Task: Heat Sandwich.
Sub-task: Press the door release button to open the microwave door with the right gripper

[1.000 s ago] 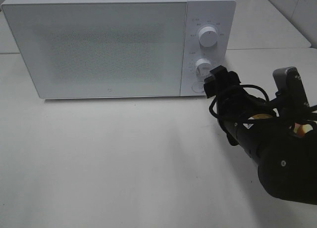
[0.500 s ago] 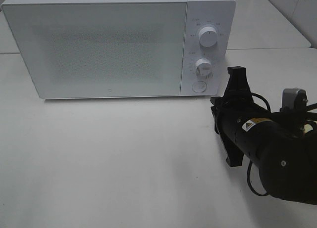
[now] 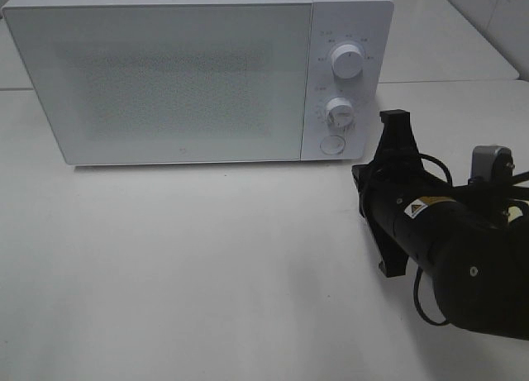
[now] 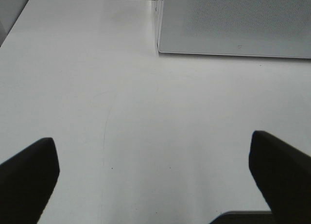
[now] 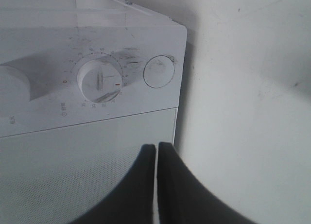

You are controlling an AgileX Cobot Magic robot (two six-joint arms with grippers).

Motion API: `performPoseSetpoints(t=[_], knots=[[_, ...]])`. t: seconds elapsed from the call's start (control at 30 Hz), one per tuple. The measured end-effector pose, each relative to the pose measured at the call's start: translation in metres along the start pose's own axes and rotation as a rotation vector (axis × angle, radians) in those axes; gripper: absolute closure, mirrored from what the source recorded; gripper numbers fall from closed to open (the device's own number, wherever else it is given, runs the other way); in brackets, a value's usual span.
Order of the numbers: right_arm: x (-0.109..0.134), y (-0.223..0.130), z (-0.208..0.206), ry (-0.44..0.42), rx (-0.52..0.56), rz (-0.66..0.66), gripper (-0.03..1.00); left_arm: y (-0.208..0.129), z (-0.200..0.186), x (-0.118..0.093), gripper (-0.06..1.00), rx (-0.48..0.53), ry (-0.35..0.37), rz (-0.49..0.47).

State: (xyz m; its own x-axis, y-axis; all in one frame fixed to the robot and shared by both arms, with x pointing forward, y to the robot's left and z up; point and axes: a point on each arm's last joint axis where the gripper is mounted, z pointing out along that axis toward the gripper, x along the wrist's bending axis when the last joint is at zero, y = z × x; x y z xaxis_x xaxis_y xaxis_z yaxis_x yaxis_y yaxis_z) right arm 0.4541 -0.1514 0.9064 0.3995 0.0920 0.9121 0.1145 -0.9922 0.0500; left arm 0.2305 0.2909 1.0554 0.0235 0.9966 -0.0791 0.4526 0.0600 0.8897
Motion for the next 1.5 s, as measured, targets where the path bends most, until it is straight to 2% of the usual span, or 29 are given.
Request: performPoseSetpoints(t=[0.17, 0.5, 0.87, 1.2, 1.5], knots=[[-0.004, 0.007, 0.010, -0.015, -0.023, -0.025, 0.97, 0.000, 0.000, 0.000, -0.05, 0.000, 0.000, 0.000], [-0.008, -0.002, 0.045, -0.018, -0.004, -0.008, 0.97, 0.000, 0.000, 0.000, -0.05, 0.000, 0.000, 0.000], [0.001, 0.001, 0.088, 0.013, -0.018, 0.017, 0.97, 0.000, 0.000, 0.000, -0.05, 0.000, 0.000, 0.000], [-0.003, -0.004, 0.111, -0.026, -0.006, 0.045, 0.97, 0.000, 0.000, 0.000, -0.05, 0.000, 0.000, 0.000], [-0.001, 0.003, 0.127, -0.019, -0.031, 0.064, 0.97, 0.000, 0.000, 0.000, -0.05, 0.000, 0.000, 0.000]])
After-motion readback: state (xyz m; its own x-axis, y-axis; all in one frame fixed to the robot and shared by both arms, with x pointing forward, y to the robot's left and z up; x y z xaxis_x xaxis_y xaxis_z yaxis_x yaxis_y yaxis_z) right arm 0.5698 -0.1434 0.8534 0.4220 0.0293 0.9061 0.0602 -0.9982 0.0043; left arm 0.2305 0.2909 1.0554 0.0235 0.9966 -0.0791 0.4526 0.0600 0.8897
